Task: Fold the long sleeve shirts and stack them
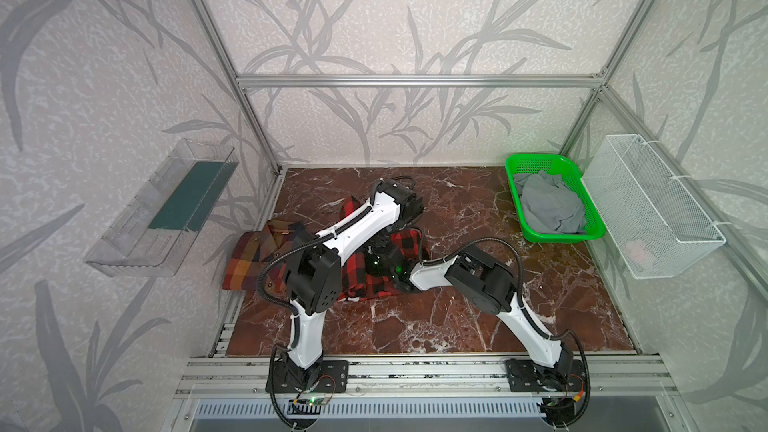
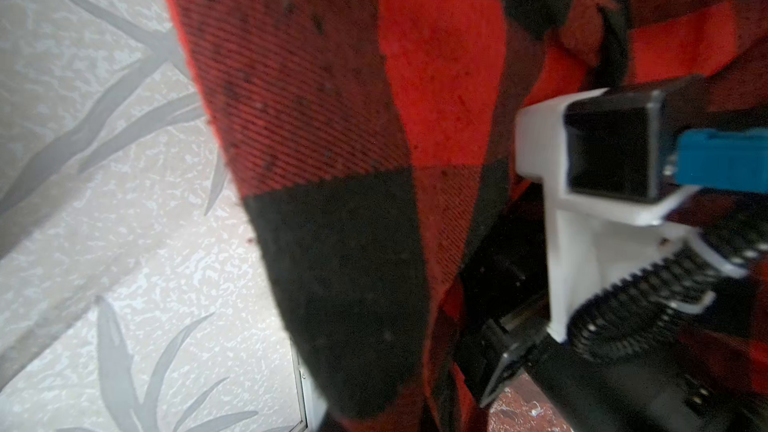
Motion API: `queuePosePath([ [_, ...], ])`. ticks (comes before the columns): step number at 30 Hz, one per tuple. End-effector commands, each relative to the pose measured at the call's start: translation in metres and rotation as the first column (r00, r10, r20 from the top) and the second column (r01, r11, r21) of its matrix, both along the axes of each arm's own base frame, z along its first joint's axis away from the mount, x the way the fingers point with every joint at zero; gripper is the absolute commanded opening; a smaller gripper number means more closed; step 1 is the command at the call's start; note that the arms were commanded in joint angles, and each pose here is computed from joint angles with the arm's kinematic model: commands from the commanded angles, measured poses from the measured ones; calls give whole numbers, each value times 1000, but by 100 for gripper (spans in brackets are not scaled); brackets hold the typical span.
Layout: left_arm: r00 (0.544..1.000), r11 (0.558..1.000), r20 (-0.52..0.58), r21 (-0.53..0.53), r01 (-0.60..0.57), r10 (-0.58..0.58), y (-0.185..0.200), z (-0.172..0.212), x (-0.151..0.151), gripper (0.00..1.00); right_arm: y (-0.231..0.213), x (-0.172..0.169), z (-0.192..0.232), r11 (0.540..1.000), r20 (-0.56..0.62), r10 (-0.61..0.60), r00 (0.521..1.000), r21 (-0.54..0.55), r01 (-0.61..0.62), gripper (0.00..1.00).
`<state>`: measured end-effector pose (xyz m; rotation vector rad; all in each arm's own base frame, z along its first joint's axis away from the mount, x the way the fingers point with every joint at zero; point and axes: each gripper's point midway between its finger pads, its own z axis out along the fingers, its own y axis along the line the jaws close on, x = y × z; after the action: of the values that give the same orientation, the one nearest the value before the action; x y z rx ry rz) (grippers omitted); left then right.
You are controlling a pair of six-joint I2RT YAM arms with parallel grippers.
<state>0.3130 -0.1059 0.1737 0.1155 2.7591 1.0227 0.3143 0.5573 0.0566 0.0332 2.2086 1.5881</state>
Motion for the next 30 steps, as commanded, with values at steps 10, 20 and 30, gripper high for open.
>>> queuePosePath([
  [10, 1000, 1000, -4, 20, -11, 12, -4, -6, -3, 0, -1, -17, 29, 999, 75, 24, 997, 35, -27, 0],
  [20, 999, 996, -42, 85, -7, 11, -2, -24, 0, 0, -33, -4, 49, 1000, 140, -11, 990, 20, 9, 0],
  [30, 1000, 994, 3, 106, -27, 27, 19, 1, 4, 0, -61, 2, 66, 999, 169, -48, 984, -15, 51, 3],
])
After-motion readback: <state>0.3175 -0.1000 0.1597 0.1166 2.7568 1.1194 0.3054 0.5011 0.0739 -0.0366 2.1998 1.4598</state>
